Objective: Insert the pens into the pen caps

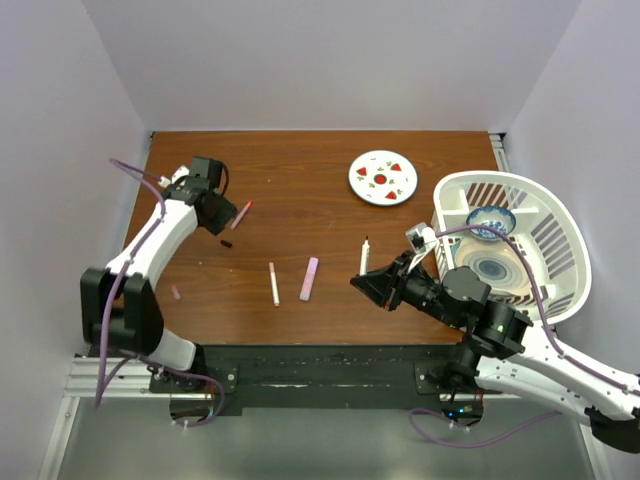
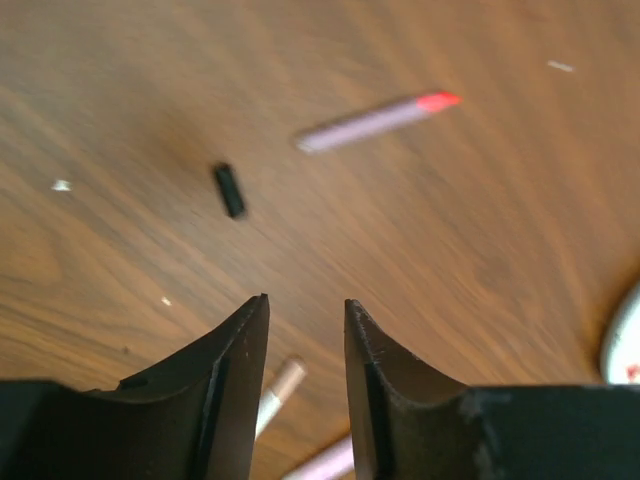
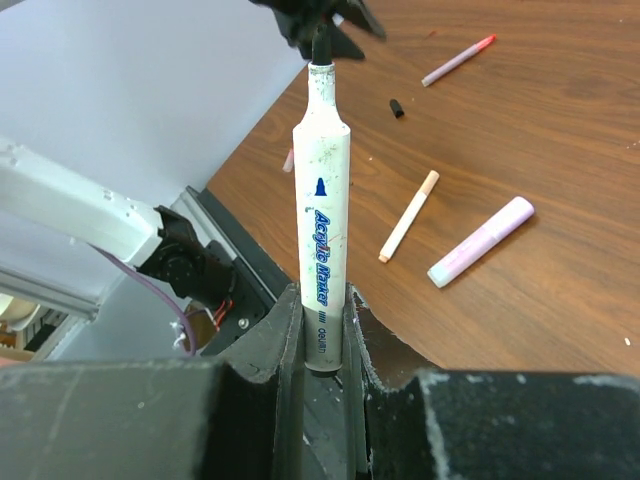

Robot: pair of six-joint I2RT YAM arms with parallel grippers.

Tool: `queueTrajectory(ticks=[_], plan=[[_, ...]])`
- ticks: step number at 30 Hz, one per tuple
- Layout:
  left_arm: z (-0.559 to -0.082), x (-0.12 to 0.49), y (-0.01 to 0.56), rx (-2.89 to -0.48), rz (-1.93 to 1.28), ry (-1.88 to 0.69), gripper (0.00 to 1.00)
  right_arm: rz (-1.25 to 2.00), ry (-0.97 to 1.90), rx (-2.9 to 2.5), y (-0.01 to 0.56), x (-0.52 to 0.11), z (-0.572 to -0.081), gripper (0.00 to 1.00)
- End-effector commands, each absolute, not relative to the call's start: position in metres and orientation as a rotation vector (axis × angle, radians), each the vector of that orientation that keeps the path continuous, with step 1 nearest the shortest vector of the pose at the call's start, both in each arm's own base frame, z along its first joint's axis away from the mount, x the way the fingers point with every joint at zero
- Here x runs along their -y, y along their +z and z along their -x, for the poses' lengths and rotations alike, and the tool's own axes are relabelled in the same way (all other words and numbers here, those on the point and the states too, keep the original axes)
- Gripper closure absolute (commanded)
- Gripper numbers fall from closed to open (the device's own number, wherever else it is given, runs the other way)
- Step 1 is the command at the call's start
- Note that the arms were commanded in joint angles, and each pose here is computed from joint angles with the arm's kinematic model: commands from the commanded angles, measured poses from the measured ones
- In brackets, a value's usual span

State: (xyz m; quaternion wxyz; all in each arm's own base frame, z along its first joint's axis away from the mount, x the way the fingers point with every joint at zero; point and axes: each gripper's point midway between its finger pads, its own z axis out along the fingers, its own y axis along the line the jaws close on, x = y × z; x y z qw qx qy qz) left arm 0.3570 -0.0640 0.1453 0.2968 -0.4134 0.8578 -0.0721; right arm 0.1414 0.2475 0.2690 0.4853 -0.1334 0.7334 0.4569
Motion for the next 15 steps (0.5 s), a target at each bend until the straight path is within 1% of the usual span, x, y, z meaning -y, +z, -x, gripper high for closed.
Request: queueTrajectory(ticks=[1,4,5,8,15], plan=[[-0.366,0.044,0.115,-2.31,1.301,-0.156,0.61,0.273,1.104,-1.738,0.277,-0.241,-0.147,1.0],[-0.374,0.036,0.101,-2.313,1.321,-0.095,0.63,0.281,1.098,-1.728,0.28,-0.241,-0.147,1.0],[-0.376,0.028,0.096,-2.293,1.346,-0.033,0.63,0.282,1.09,-1.736,0.278,-0.24,-0.148,1.0],[-0.374,0.021,0.079,-2.31,1.364,0.041,0.63,0.288,1.082,-1.729,0.279,-0.24,-0.148,1.0],[-0.378,0.012,0.052,-2.348,1.385,0.121,0.62,0.308,1.081,-1.721,0.283,-0.237,-0.145,1.0]])
